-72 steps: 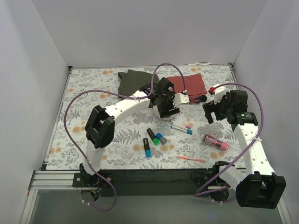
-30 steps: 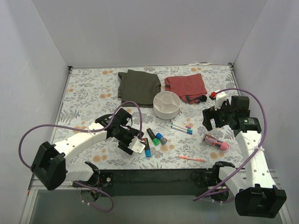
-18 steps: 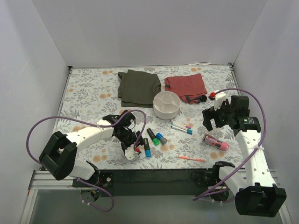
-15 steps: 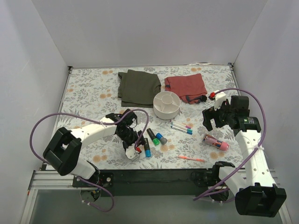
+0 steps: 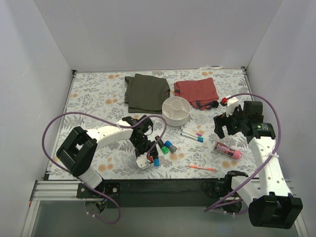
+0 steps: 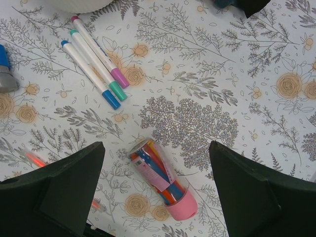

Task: Sort the stationery into containers
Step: Pick up the pen from the center of the board.

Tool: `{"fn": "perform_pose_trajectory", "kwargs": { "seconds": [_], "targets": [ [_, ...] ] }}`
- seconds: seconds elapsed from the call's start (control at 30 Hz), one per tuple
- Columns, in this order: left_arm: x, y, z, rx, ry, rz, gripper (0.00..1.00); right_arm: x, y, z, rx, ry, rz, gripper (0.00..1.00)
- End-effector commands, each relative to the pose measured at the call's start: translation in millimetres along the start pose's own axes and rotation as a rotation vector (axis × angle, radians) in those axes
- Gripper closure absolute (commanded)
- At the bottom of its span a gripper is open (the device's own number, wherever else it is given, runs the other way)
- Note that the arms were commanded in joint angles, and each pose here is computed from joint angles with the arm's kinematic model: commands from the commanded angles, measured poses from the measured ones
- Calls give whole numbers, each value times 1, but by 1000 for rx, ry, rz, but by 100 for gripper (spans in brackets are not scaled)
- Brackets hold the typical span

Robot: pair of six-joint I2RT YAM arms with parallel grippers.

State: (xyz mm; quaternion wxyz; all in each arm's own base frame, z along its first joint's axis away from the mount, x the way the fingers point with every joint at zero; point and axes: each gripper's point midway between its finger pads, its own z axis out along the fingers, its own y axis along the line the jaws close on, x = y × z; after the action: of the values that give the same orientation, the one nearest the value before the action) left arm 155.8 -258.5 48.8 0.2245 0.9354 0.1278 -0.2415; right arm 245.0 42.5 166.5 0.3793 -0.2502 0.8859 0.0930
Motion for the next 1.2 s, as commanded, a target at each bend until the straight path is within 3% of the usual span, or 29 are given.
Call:
{"fn": "perform_pose_trajectory", "kwargs": {
  "seconds": [0.0, 0.3, 0.53, 0.87, 0.97, 1.13, 1.17],
  "targets": [
    [-14, 3, 3, 49, -43, 67, 48, 0, 0, 1, -6, -4, -16, 4],
    [-10, 13, 20, 160, -23, 10, 49, 1, 1, 2, -14, -3, -26, 4],
    [-5, 12, 27, 269, -3, -73, 58, 1, 0, 0, -8, -7, -39, 4],
    [-6, 5, 36, 315, 25, -126, 63, 3, 0, 5, -29, 4, -65, 5],
    [-10, 10, 39, 295, 28, -177, 71, 1, 0, 6, -34, 3, -73, 5],
    [-16, 40, 31, 221, 31, -285, 99, -7, -2, 3, -30, -11, -79, 6],
    [-20, 48, 24, 201, 38, -302, 100, -9, -3, 2, -26, -15, -81, 6]
  ]
}}
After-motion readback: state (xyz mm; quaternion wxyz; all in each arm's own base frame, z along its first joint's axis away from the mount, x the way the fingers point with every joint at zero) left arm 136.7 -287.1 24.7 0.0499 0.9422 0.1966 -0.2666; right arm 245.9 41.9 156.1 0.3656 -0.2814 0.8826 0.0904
